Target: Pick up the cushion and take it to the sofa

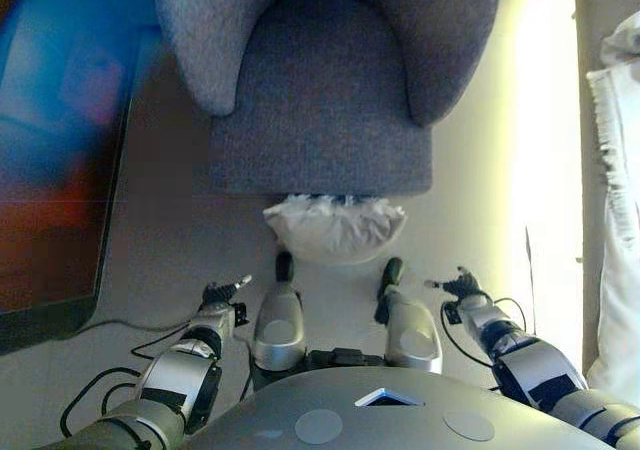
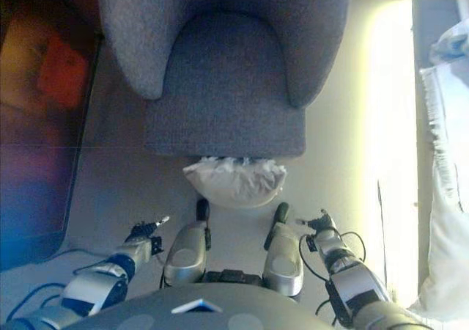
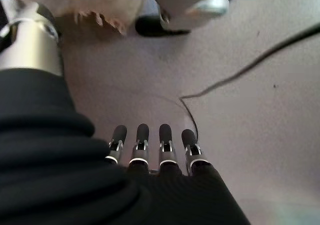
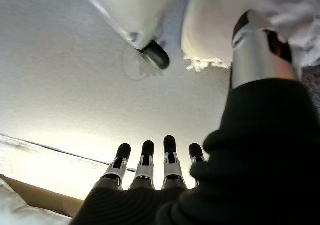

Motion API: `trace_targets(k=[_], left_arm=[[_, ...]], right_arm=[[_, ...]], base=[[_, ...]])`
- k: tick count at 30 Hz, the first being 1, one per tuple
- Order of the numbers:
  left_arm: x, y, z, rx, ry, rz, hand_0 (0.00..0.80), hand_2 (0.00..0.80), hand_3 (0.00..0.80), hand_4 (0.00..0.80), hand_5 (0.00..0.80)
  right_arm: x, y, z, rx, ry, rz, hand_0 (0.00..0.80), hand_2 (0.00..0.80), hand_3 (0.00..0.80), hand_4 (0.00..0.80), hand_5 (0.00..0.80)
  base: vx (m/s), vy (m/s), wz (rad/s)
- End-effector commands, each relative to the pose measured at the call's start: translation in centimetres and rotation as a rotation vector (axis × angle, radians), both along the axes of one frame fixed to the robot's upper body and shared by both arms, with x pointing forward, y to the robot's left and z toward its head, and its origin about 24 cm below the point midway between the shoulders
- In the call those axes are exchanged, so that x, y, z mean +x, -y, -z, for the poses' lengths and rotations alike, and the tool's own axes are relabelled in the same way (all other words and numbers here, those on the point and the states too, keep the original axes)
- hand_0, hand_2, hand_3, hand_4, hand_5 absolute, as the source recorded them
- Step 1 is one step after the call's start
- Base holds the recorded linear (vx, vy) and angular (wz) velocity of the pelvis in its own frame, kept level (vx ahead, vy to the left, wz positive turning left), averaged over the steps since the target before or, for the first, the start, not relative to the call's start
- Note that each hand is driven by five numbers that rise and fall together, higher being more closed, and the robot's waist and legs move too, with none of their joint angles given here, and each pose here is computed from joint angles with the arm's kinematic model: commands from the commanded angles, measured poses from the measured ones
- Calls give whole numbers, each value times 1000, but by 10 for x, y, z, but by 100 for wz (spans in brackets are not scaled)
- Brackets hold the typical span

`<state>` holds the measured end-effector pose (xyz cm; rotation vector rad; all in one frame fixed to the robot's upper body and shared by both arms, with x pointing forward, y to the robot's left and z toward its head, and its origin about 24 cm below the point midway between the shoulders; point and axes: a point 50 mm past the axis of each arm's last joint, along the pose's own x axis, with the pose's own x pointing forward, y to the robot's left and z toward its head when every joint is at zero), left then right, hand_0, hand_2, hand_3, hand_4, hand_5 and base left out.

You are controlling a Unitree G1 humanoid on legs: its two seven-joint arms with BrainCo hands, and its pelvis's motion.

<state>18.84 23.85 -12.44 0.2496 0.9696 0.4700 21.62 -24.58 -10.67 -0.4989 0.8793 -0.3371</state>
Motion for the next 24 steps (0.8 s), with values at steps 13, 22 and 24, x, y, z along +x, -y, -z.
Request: trace_targets(k=[13,22,24], left_arm=[[103,11,-92,135,640,24,0,0,0,0,0],[124,33,-131,88,890,-33,0,0,0,0,0],[130,34,-141,90,935,-32,0,0,0,0,0]], right_arm=[[93,36,-107,-163,521,140,0,0,0,0,0],[116,43,-158,-316,705,72,0,0,0,0,0],[125,39,-174,-326,758,38,0,0,0,0,0]], base=[[-90,54,2],[5,32,0],[-12,-21,5]])
